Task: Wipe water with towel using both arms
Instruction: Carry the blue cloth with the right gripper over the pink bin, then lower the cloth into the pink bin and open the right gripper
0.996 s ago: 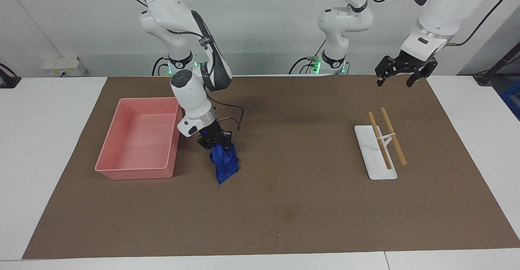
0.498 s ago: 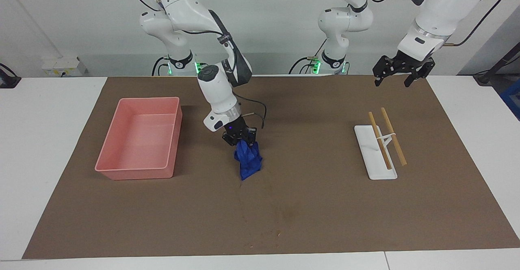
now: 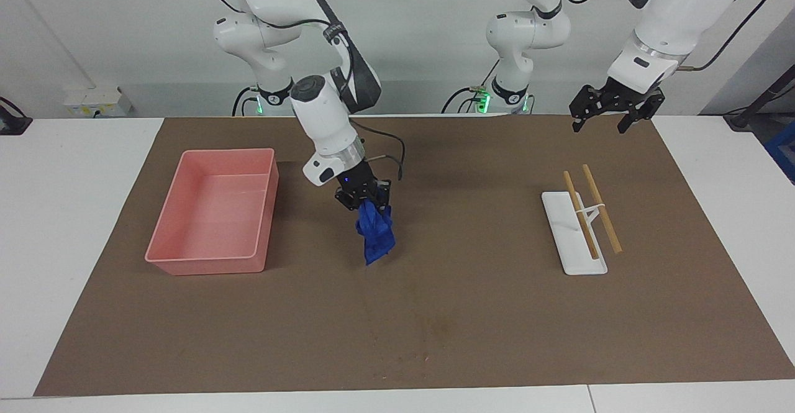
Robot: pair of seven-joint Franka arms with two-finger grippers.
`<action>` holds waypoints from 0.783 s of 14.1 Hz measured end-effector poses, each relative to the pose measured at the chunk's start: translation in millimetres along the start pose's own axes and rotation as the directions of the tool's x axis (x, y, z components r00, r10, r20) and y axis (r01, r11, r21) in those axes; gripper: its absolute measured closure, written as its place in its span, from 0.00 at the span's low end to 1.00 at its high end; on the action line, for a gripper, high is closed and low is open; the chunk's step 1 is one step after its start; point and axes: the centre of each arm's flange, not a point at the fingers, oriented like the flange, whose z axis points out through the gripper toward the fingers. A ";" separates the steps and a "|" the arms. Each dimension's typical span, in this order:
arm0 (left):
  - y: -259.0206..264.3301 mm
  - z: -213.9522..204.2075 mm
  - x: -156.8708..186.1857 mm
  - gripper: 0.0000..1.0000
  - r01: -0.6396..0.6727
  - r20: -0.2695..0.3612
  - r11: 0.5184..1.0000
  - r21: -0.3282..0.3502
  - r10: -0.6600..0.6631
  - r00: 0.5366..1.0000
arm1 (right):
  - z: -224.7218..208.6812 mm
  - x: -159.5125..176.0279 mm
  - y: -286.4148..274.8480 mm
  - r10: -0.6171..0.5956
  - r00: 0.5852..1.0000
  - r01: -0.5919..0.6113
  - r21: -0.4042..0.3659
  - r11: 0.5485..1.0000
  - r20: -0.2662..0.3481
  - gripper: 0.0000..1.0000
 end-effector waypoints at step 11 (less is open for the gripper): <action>-1.2 0.0 0.0 0.00 0.002 0.000 1.000 0.000 -0.002 1.000 | -158.0 49.0 222.9 0.073 0.997 -0.070 -0.109 0.992 0.027 0.73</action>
